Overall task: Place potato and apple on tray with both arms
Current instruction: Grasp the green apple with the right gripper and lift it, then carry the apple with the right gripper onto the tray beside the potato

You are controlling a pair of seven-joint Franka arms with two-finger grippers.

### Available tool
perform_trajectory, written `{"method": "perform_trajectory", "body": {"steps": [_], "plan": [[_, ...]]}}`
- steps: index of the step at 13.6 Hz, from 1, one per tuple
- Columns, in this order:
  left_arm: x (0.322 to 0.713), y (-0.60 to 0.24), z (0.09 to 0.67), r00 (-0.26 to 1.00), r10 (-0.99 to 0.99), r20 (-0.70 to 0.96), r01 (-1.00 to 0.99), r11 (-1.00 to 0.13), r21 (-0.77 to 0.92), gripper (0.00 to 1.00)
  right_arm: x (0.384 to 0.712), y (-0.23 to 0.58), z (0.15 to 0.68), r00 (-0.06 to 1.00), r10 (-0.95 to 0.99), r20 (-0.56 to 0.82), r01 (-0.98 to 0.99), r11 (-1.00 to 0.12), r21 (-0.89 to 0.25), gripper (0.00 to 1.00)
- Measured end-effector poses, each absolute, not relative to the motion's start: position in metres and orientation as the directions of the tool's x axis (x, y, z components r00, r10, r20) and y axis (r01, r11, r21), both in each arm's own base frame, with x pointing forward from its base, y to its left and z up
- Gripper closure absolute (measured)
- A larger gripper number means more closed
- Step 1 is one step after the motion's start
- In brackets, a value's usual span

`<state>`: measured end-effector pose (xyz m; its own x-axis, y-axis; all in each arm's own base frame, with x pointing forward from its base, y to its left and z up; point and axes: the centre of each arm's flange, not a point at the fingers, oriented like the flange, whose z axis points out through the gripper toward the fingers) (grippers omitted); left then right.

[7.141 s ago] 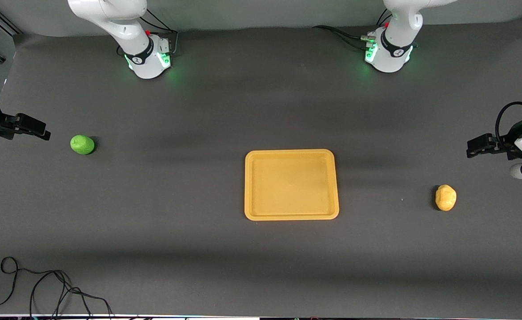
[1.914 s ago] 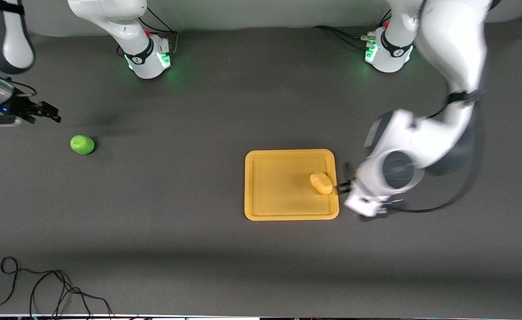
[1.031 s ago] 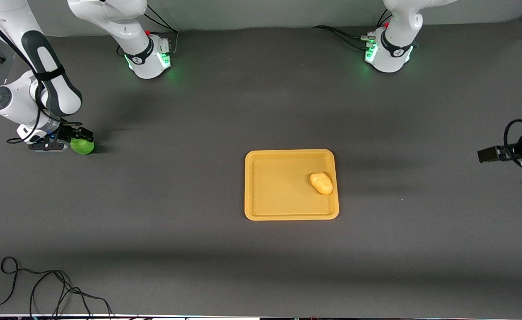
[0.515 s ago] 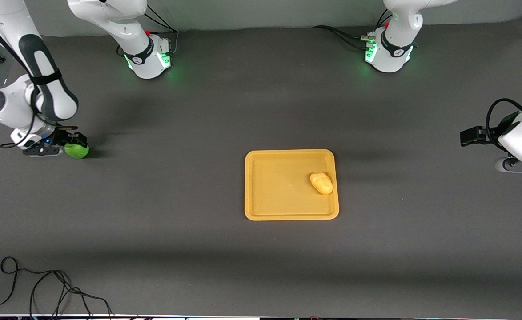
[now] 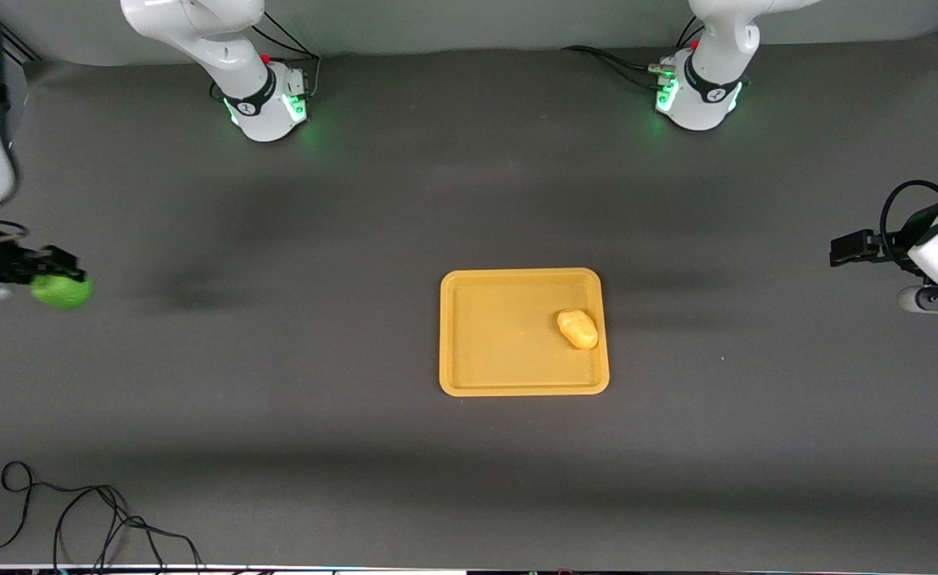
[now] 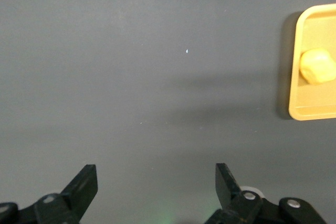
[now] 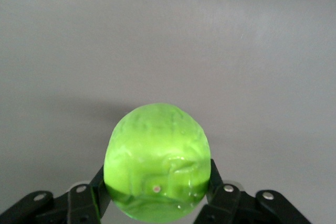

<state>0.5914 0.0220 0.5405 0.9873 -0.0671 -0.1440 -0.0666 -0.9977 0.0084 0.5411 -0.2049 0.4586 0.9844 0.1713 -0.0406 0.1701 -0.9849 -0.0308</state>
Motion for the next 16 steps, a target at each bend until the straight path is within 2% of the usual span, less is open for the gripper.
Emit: {"method": "perform_trajectory", "body": {"steps": [3, 7, 10, 12, 14, 16], "plan": [[0.593, 0.032, 0.546, 0.988, -0.098, -0.119, -0.096, -0.995, 0.023, 0.0, 0.57, -0.149, 0.548, 0.975, 0.22, -0.007, 0.22, -0.975, -0.009, 0.29], [0.595, 0.033, 0.547, 0.991, -0.106, -0.083, -0.104, -0.994, 0.018, 0.0, 0.607, 0.018, 0.58, 0.979, 0.201, 0.046, 0.2, -0.979, 0.028, 0.29], [0.595, 0.032, 0.536, 0.993, -0.105, -0.049, -0.105, -0.994, 0.011, 0.0, 0.627, 0.154, 0.563, 0.993, 0.103, 0.057, 0.103, -0.995, -0.001, 0.29], [0.594, 0.032, 0.538, 0.993, -0.105, -0.046, -0.105, -0.994, 0.01, 0.0, 0.635, 0.244, 0.53, 0.998, 0.049, 0.047, 0.048, -0.999, 0.016, 0.29], [0.594, 0.031, 0.542, 0.993, -0.108, -0.046, -0.107, -0.994, 0.01, 0.0, 0.625, 0.349, 0.49, 0.999, -0.024, 0.042, -0.025, -0.999, 0.021, 0.29], [0.593, 0.03, 0.542, 0.992, -0.109, -0.057, -0.109, -0.994, 0.012, 0.0, 0.599, 0.447, 0.442, 0.994, -0.105, 0.015, -0.105, -0.994, -0.02, 0.29]]}}
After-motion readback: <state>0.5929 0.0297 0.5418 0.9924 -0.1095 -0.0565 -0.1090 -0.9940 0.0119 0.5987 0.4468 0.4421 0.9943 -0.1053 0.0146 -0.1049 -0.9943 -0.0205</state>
